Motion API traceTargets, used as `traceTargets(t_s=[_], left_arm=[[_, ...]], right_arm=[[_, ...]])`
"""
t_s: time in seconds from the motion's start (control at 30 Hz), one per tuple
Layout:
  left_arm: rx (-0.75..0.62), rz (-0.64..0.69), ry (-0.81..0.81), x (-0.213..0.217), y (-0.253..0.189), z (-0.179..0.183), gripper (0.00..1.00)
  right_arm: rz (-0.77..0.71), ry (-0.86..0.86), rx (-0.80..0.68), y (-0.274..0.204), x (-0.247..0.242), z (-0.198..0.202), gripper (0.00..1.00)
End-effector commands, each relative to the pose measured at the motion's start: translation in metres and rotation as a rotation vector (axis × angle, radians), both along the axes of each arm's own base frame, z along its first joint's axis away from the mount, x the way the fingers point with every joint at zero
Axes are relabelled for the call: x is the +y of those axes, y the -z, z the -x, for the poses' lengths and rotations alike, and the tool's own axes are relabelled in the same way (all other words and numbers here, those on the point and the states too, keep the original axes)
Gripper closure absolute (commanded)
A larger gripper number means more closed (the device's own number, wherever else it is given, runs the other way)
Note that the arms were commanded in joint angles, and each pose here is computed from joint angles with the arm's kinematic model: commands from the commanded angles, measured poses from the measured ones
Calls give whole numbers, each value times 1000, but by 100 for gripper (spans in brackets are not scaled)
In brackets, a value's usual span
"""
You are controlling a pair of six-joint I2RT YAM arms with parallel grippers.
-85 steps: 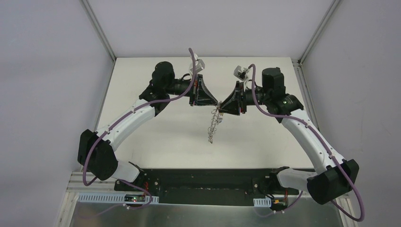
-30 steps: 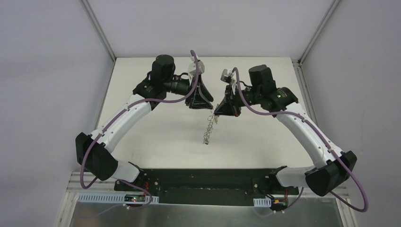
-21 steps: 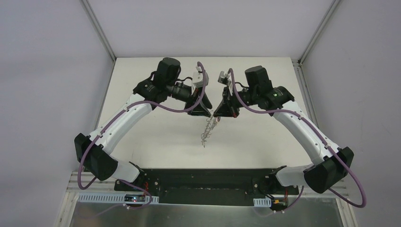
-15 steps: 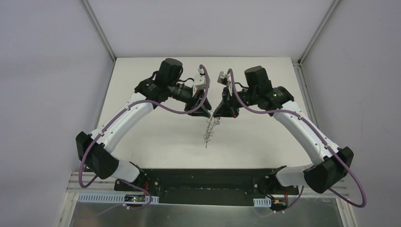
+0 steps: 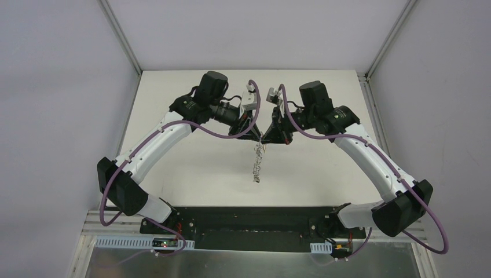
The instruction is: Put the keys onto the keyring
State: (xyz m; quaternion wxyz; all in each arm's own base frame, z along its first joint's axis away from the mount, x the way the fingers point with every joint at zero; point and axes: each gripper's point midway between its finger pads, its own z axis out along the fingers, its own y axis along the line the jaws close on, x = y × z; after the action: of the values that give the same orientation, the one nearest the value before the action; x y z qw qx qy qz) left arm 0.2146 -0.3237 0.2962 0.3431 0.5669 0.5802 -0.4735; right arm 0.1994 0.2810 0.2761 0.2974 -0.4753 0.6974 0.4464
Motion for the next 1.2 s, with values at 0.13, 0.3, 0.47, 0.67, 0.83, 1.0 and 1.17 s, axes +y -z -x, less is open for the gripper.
traceTargets(t_s=[0.13,0.3,0.47,0.67,0.83,1.0,1.17], left_arm=[[-42,41,23,-5,-16,1,85],[-31,49,23,-6,-18,2,98],[11,93,16,-8,-28,4,100],[170,260,-36,-9,-58,-3,100],[211,393,-32,-8,-85,-4,100],[216,411,-34,-7,-88,-5,100],[234,424,-31,-8,-89,-5,100]], right_arm=[[-41,-22,-40,-12,5,1,100],[-41,-16,-37,-12,5,0,100],[-56,8,-46,-17,4,-3,100],[-156,41,-39,-36,-8,-7,80],[-201,67,-6,-35,-19,-8,71],[-220,82,-5,-34,-27,-6,70],[-238,72,-7,-37,-28,-4,78]])
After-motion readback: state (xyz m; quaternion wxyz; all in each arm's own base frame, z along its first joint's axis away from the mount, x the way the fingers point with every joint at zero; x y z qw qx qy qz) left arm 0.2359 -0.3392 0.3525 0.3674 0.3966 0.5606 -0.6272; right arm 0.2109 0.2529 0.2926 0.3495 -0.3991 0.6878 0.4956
